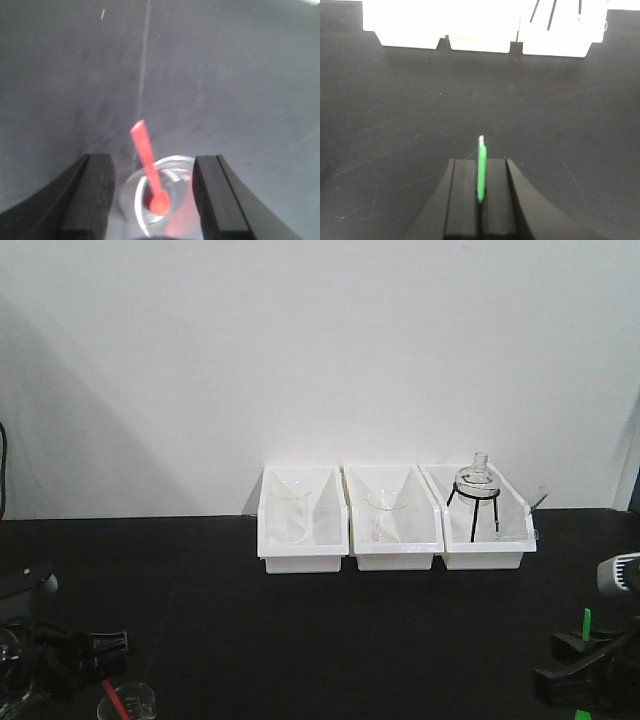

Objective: Sort red and green spoons into left cabinet
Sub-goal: 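Grasp the red spoon with the left gripper and lift it from the beaker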

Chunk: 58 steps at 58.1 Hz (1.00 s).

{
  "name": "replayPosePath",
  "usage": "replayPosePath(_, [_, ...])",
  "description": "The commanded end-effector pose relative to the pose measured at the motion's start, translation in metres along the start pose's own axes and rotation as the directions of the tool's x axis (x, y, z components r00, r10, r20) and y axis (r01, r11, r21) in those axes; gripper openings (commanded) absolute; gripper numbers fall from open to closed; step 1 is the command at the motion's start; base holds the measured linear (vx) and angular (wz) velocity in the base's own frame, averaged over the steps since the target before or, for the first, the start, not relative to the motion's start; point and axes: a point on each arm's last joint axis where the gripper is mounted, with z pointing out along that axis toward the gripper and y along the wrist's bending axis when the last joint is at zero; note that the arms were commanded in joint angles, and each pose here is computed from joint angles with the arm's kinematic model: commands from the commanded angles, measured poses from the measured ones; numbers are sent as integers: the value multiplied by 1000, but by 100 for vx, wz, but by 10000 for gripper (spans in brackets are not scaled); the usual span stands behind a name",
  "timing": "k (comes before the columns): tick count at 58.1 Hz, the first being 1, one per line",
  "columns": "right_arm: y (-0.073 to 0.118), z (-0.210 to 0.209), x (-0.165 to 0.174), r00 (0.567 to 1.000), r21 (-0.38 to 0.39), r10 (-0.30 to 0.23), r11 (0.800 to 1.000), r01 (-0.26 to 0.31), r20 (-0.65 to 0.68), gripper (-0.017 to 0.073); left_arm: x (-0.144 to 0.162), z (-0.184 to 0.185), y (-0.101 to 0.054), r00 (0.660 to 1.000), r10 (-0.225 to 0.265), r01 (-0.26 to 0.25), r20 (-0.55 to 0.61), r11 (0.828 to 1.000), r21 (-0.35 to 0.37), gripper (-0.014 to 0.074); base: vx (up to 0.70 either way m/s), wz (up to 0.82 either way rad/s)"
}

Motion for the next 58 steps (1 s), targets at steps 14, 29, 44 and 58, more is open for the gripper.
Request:
replayPosePath(14, [0, -9, -19, 993, 8, -6, 1000, 5, 121, -4, -13, 12, -13, 991, -3, -3, 132, 999, 40, 491, 0, 0])
replayPosePath(29, [0, -9, -19, 993, 8, -6, 1000, 5, 120, -4, -15, 20, -11, 986, -5, -1, 167, 999, 36, 482, 0, 0])
replayPosePath(44, [0, -9, -19, 993, 8, -6, 1000, 5, 120, -4, -16, 20, -11, 984, -5, -2, 178, 999, 38, 303, 0, 0])
replayPosePath(58, [0, -9, -19, 993, 8, -6, 1000, 5, 120, -4, -16, 20, -12, 983, -5, -2, 183, 999, 39, 29, 0, 0])
